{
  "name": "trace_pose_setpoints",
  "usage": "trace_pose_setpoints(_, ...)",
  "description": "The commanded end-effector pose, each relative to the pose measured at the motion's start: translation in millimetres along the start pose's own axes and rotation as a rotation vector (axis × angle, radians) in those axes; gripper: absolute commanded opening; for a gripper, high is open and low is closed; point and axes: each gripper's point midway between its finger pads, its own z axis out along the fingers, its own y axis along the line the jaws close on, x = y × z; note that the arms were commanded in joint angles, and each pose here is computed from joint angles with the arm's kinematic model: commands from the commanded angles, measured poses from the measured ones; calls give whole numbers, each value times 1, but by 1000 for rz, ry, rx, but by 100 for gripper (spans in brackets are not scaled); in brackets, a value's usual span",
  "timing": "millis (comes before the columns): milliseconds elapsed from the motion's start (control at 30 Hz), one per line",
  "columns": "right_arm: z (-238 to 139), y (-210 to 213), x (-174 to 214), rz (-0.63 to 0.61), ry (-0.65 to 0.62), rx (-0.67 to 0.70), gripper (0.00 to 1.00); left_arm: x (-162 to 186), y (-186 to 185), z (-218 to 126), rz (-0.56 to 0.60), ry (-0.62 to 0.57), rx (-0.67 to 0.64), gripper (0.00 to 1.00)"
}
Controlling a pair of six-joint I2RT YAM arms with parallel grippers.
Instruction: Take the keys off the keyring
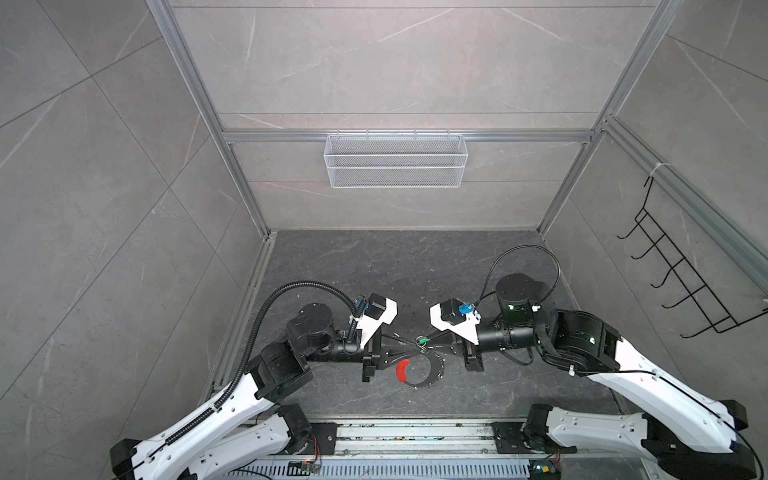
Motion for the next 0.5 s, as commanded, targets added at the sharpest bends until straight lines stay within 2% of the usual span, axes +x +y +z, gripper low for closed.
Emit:
trace_pose_setpoints(0, 2, -10, -5, 4, -23, 46, 0, -15, 1, -5, 33, -62, -40, 0)
trace_pose_setpoints(200, -8, -33, -8, -17, -34, 204, 0, -12, 23, -12, -32, -58, -188, 0)
trace_pose_setpoints(467, -16, -51, -12, -24, -24, 315, 0, -12, 52, -25, -108, -40, -390, 0)
